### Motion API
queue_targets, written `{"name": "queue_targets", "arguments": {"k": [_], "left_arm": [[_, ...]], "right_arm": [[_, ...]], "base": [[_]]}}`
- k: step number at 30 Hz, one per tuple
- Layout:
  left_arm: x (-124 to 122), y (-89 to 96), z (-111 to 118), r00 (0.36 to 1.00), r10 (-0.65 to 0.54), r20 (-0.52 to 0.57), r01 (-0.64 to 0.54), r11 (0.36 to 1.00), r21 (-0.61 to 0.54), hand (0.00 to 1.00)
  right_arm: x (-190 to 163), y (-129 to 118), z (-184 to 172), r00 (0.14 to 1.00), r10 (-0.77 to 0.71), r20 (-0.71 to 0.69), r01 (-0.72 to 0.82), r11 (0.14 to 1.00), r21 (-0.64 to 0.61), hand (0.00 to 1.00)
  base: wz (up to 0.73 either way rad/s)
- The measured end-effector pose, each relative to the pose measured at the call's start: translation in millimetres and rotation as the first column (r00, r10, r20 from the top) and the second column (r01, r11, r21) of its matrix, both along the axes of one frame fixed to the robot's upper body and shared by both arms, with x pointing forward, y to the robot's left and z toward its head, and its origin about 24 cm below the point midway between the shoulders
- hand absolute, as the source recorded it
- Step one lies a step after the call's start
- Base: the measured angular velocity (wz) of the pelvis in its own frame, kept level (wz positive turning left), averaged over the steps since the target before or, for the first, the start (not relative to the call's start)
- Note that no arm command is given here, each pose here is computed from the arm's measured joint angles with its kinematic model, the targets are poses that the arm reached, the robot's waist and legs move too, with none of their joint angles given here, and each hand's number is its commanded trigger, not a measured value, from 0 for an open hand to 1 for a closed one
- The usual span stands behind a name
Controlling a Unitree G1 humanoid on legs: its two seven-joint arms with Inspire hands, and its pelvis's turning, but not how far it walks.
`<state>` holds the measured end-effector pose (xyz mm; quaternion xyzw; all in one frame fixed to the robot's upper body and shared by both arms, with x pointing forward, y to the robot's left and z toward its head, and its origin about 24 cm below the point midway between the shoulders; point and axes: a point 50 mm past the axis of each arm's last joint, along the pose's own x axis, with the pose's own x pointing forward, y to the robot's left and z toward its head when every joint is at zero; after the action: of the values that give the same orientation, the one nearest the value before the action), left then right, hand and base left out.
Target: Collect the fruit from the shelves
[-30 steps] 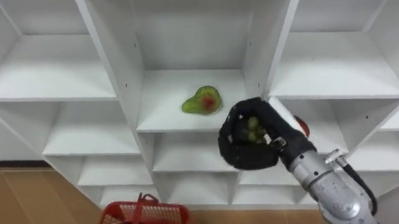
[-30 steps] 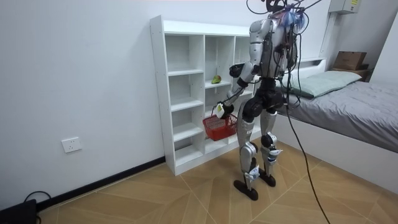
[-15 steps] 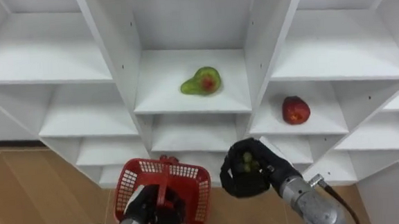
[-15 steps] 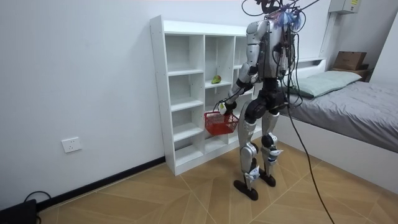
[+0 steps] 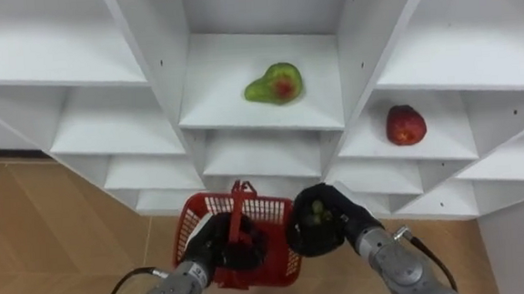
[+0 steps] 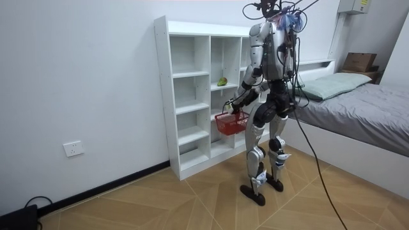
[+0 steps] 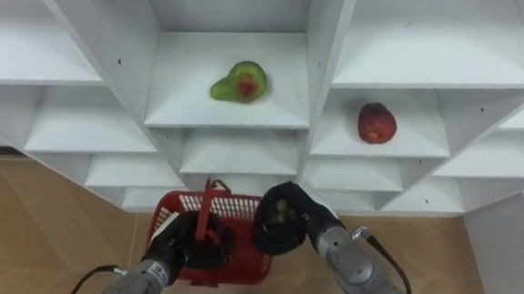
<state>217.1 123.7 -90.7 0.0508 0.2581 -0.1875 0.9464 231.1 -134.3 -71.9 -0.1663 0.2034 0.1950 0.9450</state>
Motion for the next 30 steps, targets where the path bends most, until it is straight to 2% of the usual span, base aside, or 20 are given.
{"name": "queue_targets", "arguments": {"k": [12, 18, 30], "left_arm": [[4, -16.2, 5, 0.997, -0.077, 0.009, 0.078, 0.995, -0.055, 1.00], [6, -24.2, 10, 0.994, -0.103, 0.036, 0.106, 0.992, -0.069, 1.00], [5, -26.8, 10, 0.991, -0.129, 0.029, 0.131, 0.987, -0.091, 1.00]], "right_arm": [[20, 0, 10, 0.990, -0.143, 0.011, 0.140, 0.982, 0.125, 1.00], [20, 2, 10, 0.988, -0.157, -0.009, 0.156, 0.973, 0.170, 1.00], [24, 5, 13, 0.991, -0.136, 0.003, 0.133, 0.976, 0.173, 1.00]], "base": [[0.00], [-0.04], [-0.01]]}}
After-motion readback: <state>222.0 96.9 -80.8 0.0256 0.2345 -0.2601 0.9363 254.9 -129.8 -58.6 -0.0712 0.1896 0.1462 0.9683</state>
